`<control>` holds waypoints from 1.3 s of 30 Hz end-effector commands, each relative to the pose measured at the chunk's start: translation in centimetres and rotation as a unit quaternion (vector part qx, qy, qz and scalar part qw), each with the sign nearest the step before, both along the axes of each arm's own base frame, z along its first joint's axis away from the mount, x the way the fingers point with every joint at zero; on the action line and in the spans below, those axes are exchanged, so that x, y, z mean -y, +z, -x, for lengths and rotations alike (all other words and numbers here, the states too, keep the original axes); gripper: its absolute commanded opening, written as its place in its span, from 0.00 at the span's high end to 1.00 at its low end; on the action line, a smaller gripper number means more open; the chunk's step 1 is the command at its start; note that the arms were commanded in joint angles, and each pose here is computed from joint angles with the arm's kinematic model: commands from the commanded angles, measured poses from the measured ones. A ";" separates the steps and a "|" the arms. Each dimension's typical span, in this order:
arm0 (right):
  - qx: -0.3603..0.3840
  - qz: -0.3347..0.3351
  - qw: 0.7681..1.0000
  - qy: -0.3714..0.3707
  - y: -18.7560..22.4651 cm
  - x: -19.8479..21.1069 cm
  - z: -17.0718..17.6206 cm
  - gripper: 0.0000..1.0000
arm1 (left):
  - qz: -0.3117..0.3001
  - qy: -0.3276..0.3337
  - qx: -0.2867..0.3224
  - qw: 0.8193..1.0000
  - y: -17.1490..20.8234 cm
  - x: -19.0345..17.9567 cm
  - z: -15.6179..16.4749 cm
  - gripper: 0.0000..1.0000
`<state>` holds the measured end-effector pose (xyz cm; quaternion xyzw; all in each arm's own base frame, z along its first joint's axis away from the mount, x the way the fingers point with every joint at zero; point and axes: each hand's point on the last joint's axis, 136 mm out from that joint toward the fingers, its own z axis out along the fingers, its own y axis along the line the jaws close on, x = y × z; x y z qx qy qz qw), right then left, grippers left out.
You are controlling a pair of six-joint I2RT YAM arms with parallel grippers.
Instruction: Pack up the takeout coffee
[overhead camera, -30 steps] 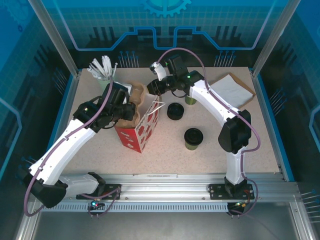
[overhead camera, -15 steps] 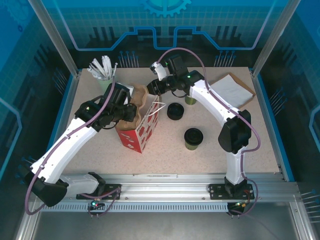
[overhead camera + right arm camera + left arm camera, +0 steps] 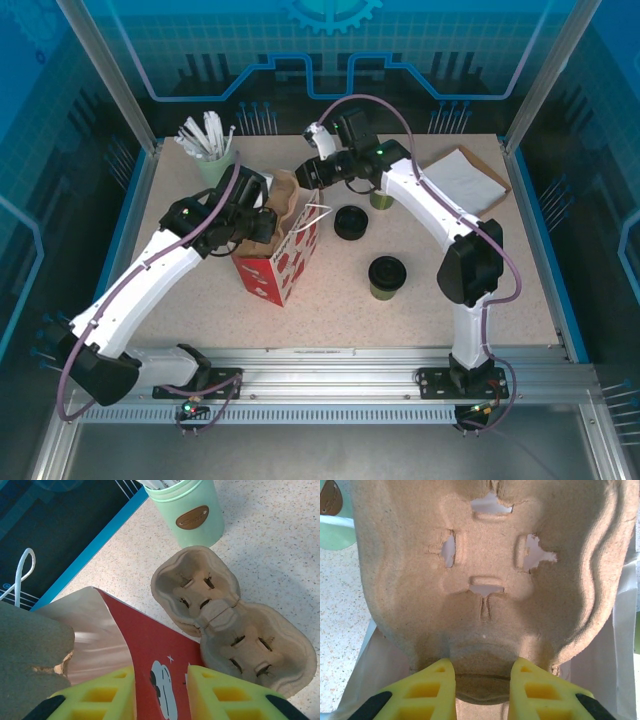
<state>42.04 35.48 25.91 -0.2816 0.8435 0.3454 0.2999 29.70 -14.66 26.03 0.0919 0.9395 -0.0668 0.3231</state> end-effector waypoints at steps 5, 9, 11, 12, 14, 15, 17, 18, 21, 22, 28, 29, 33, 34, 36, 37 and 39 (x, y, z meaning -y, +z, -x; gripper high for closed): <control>0.028 -0.019 0.999 -0.019 4.0 2.0 -0.2 0.65 | -0.017 -0.013 -0.036 0.999 -1.3 -0.3 0.7 0.77; 0.027 -0.019 0.999 -0.021 4.1 2.3 -0.3 0.64 | -0.019 -0.014 -0.042 0.999 -1.6 -0.3 0.6 0.77; 0.027 -0.019 0.999 -0.021 4.1 2.4 -0.3 0.64 | -0.020 -0.014 -0.043 0.999 -1.7 -0.3 0.6 0.77; 0.026 -0.019 0.999 -0.021 4.1 2.3 -0.3 0.64 | -0.021 -0.013 -0.045 0.999 -1.8 -0.3 0.5 0.77; 0.022 -0.019 0.999 -0.020 3.9 2.2 -0.4 0.64 | -0.020 -0.013 -0.047 0.999 -1.9 -0.3 0.5 0.77; 0.022 -0.019 0.999 -0.020 3.9 2.2 -0.4 0.65 | -0.019 -0.013 -0.046 0.999 -1.8 -0.3 0.5 0.77; 0.020 -0.019 0.999 -0.018 3.7 2.1 -0.4 0.65 | -0.019 -0.015 -0.049 0.998 -2.0 -0.2 0.5 0.77; 0.020 -0.019 0.999 -0.017 3.7 2.1 -0.4 0.65 | -0.021 -0.015 -0.051 0.998 -2.1 -0.3 0.5 0.77; 0.022 -0.019 0.999 -0.017 3.9 2.1 -0.4 0.65 | -0.022 -0.016 -0.056 0.998 -2.3 -0.3 0.5 0.77; 0.024 -0.019 0.999 -0.018 4.1 2.2 -0.3 0.65 | -0.023 -0.016 -0.057 0.998 -2.4 -0.3 0.5 0.77; 0.027 -0.014 0.999 -0.014 4.2 2.5 0.1 0.65 | -0.022 -0.021 -0.066 0.997 -2.9 -0.1 0.7 0.77; 0.026 -0.012 0.999 -0.014 4.1 2.5 0.2 0.65 | -0.021 -0.023 -0.067 0.997 -2.9 -0.1 0.8 0.77; 0.030 -0.011 0.999 0.001 4.1 2.7 1.0 0.63 | -0.019 -0.020 -0.066 0.997 -2.7 -0.2 1.0 0.77; 0.030 -0.011 0.999 0.004 4.1 2.7 1.2 0.62 | -0.018 -0.021 -0.063 0.998 -2.6 -0.2 1.0 0.77; 0.030 -0.014 0.999 0.014 4.2 2.7 1.7 0.60 | -0.017 -0.019 -0.061 0.998 -2.4 -0.3 1.0 0.77; 0.030 -0.016 0.999 0.019 4.3 2.7 2.0 0.59 | -0.018 -0.019 -0.059 0.998 -2.3 -0.3 1.0 0.77; 0.026 -0.017 0.999 0.029 4.1 2.6 2.5 0.57 | -0.018 -0.019 -0.057 0.998 -2.1 -0.4 1.0 0.77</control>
